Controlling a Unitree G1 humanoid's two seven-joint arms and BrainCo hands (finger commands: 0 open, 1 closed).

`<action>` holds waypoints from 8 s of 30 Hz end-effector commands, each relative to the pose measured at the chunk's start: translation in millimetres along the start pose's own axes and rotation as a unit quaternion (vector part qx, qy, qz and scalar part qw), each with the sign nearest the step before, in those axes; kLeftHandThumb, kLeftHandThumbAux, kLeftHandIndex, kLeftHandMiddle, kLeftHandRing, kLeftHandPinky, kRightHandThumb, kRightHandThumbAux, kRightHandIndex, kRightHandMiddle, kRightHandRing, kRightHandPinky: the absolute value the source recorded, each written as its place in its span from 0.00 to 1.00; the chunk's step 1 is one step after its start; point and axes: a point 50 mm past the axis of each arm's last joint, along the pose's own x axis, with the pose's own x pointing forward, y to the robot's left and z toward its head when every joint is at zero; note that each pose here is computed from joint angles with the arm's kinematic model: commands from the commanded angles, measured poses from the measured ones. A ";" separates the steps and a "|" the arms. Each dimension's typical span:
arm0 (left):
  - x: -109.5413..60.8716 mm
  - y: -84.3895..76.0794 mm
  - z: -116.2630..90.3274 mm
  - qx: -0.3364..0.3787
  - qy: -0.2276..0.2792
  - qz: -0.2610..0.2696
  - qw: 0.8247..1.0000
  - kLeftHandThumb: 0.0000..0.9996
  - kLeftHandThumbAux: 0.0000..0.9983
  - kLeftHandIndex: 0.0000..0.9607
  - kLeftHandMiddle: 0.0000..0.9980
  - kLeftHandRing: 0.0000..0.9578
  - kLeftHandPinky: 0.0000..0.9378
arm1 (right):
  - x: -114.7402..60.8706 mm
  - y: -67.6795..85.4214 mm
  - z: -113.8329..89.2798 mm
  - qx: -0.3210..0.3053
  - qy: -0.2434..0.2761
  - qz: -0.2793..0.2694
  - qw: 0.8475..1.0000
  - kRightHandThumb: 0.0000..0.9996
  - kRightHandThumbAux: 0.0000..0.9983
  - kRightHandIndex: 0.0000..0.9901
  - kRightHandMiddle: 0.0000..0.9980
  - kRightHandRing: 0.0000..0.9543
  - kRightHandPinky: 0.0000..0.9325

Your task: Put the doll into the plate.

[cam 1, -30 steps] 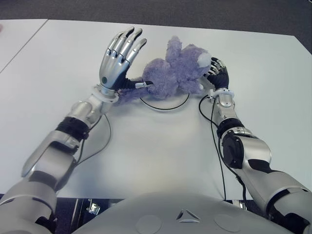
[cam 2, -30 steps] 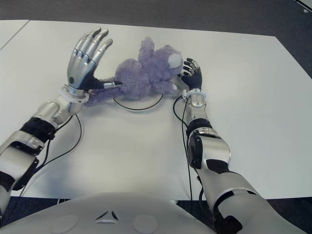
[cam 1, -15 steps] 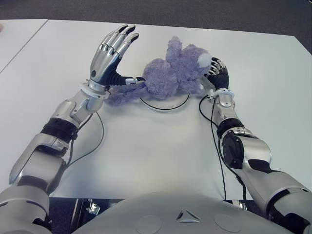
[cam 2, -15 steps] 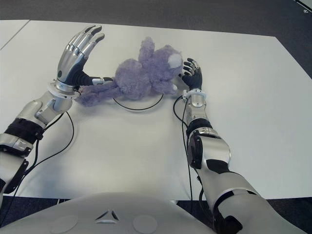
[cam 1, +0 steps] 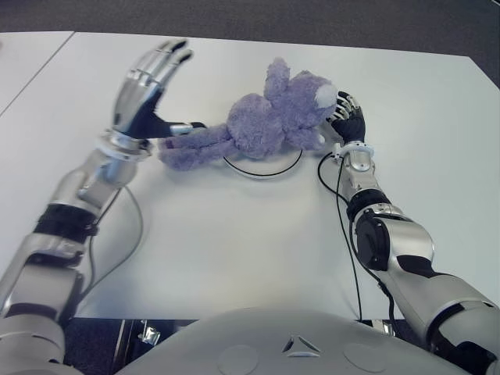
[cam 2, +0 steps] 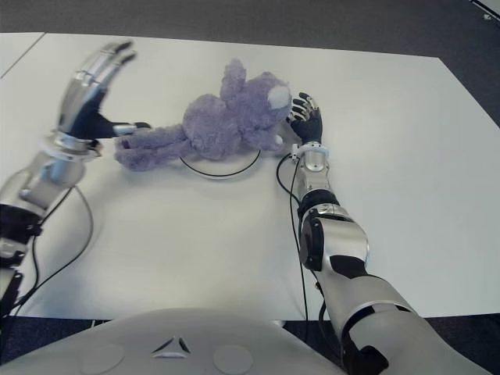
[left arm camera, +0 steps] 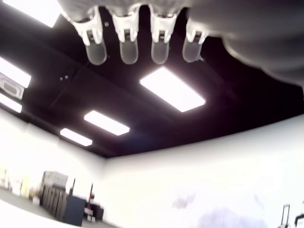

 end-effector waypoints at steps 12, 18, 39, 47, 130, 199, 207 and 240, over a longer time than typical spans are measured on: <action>-17.1 37.5 -46.9 -0.017 0.073 0.107 0.991 0.00 0.40 0.00 0.00 0.00 0.00 | -72.1 14.2 -108.6 -0.004 0.237 0.019 0.971 0.65 0.94 0.15 0.22 0.22 0.22; 4.5 27.9 -50.5 -0.022 0.076 0.134 0.988 0.00 0.42 0.00 0.00 0.00 0.00 | -72.2 14.3 -108.6 -0.005 0.236 0.019 0.972 0.57 0.94 0.15 0.21 0.22 0.23; -0.5 -36.0 -79.0 -0.138 0.333 0.075 0.930 0.00 0.47 0.00 0.04 0.03 0.00 | -71.9 13.3 -108.4 0.000 0.235 0.017 0.972 0.66 0.94 0.15 0.22 0.21 0.23; -2.6 -60.2 -82.3 -0.250 0.423 0.048 0.870 0.00 0.46 0.00 0.03 0.02 0.00 | -72.4 12.2 -108.7 -0.001 0.233 0.016 0.972 0.62 0.95 0.15 0.22 0.22 0.23; -70.2 -181.3 2.9 -0.450 0.559 0.008 0.696 0.00 0.42 0.00 0.00 0.00 0.01 | -73.0 4.5 -108.3 0.131 0.218 -0.016 0.967 0.43 0.94 0.26 0.21 0.23 0.30; -117.6 -197.5 19.7 -0.445 0.616 -0.065 0.647 0.00 0.46 0.01 0.03 0.03 0.04 | -77.7 7.1 -111.3 0.133 0.215 -0.021 0.967 0.39 0.97 0.28 0.21 0.21 0.26; -117.6 -197.3 19.5 -0.443 0.616 -0.066 0.648 0.00 0.45 0.01 0.03 0.03 0.04 | -77.5 7.6 -110.7 0.131 0.212 -0.022 0.968 0.40 0.97 0.27 0.21 0.21 0.26; -117.8 -197.5 19.2 -0.444 0.619 -0.064 0.645 0.00 0.46 0.01 0.02 0.03 0.04 | -77.4 8.3 -111.0 0.126 0.216 -0.019 0.968 0.38 0.97 0.28 0.20 0.20 0.27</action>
